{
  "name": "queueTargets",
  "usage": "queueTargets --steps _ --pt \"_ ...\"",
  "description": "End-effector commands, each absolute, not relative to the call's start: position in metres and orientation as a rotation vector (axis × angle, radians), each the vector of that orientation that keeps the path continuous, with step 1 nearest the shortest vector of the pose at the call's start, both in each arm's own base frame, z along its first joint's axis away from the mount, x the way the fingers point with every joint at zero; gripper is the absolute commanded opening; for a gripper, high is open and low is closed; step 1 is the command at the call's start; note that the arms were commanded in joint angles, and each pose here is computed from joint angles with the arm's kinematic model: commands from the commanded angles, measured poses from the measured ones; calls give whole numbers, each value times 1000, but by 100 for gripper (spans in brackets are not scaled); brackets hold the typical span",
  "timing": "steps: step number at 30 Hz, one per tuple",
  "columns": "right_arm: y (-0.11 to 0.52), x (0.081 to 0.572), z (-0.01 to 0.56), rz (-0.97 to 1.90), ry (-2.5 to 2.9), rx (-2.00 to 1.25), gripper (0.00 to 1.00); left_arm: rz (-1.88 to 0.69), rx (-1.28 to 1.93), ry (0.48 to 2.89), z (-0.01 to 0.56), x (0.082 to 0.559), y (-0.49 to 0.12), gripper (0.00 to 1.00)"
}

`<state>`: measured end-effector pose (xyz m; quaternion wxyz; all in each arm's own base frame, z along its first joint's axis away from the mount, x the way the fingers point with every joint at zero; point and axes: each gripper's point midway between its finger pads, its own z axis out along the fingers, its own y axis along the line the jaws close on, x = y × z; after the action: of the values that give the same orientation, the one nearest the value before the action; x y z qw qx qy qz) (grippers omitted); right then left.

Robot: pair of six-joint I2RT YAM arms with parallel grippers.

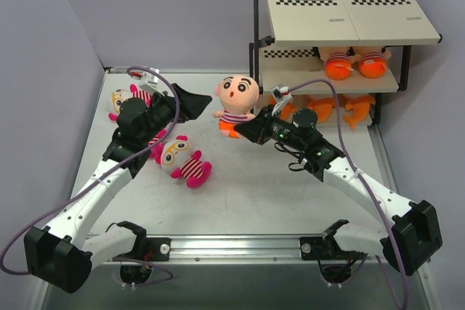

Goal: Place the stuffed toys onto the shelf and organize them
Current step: Pass the stuffed toy from the right arm to the left

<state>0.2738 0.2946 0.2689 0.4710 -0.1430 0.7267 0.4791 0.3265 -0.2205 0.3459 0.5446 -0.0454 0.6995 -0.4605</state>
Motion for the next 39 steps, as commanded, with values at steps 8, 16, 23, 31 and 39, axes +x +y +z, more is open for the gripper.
queueTargets --steps 8,16,23,31,39 --pt "307 247 314 1366 1601 -608 0 -1314 180 1613 363 296 -225 94" --pt "312 241 317 1405 1582 -675 0 -1405 221 1541 376 297 -235 94" --pt "318 238 316 1449 1569 -705 0 -1432 218 1540 374 301 -238 95" --pt "322 237 313 1463 1573 -727 0 -1441 207 1524 376 301 -238 70" --pt "318 246 305 1385 1624 -691 19 -1433 170 1494 384 304 -234 11"
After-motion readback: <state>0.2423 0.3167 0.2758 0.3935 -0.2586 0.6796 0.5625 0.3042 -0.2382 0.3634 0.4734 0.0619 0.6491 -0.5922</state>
